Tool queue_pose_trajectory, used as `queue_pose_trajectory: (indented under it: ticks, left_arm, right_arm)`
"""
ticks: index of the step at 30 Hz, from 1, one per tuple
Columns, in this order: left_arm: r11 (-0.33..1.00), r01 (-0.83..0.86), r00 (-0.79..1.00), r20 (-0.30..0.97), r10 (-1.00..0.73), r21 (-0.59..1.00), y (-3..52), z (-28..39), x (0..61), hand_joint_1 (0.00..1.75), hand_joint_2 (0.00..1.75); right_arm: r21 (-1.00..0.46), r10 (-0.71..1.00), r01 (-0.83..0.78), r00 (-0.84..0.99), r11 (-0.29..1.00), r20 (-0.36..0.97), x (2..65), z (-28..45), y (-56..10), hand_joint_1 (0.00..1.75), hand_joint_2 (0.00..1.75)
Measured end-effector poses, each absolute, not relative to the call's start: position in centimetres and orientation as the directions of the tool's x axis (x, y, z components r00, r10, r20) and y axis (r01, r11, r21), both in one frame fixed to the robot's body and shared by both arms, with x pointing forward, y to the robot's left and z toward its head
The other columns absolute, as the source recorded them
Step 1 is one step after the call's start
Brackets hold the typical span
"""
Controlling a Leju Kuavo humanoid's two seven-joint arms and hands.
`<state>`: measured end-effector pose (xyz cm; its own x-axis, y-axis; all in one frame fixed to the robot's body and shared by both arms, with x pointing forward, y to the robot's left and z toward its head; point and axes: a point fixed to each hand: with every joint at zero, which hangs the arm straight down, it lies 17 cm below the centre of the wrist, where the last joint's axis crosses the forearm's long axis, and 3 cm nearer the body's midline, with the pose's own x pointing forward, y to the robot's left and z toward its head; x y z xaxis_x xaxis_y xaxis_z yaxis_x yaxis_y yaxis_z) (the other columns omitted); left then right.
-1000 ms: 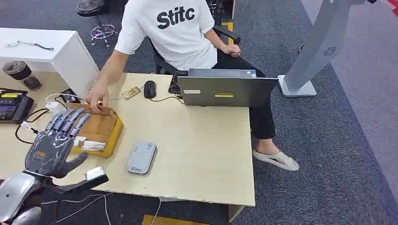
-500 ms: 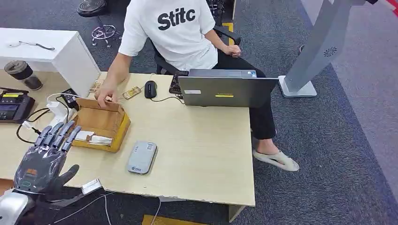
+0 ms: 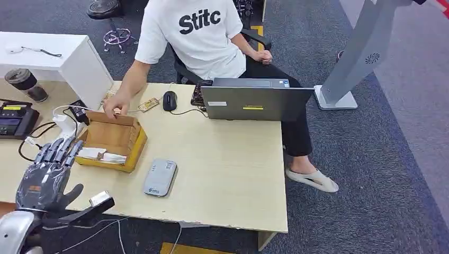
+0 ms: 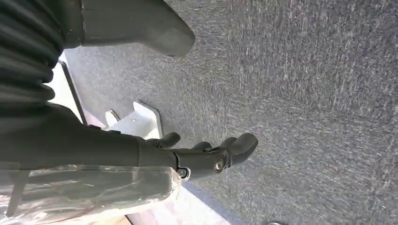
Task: Pass the card to the sensor for recognition and then transmit it.
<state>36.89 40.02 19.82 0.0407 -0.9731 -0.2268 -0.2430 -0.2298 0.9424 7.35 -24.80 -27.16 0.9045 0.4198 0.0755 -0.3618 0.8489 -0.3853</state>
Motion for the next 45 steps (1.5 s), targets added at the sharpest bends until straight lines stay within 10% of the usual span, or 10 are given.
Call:
queue_pose_trajectory:
  ticks: [28, 45]
  left_arm:
    - [-0.269, -0.114, 0.254, -0.234, -0.939, 0.956, 49.9, 15.8, 41.0, 0.0, 1.75]
    - [-0.133, -0.136, 0.231, -0.099, -0.968, 0.982, 45.1, 14.3, 47.2, 0.03, 1.75]
  right_arm:
    - [-0.381, 0.475, -0.415, 0.877, 0.826, 0.074, 7.6, -27.2, -24.5, 0.0, 1.75]
    - [-0.381, 0.508, -0.445, 0.858, 0.811, 0.077, 7.9, -27.1, -24.3, 0.0, 1.75]
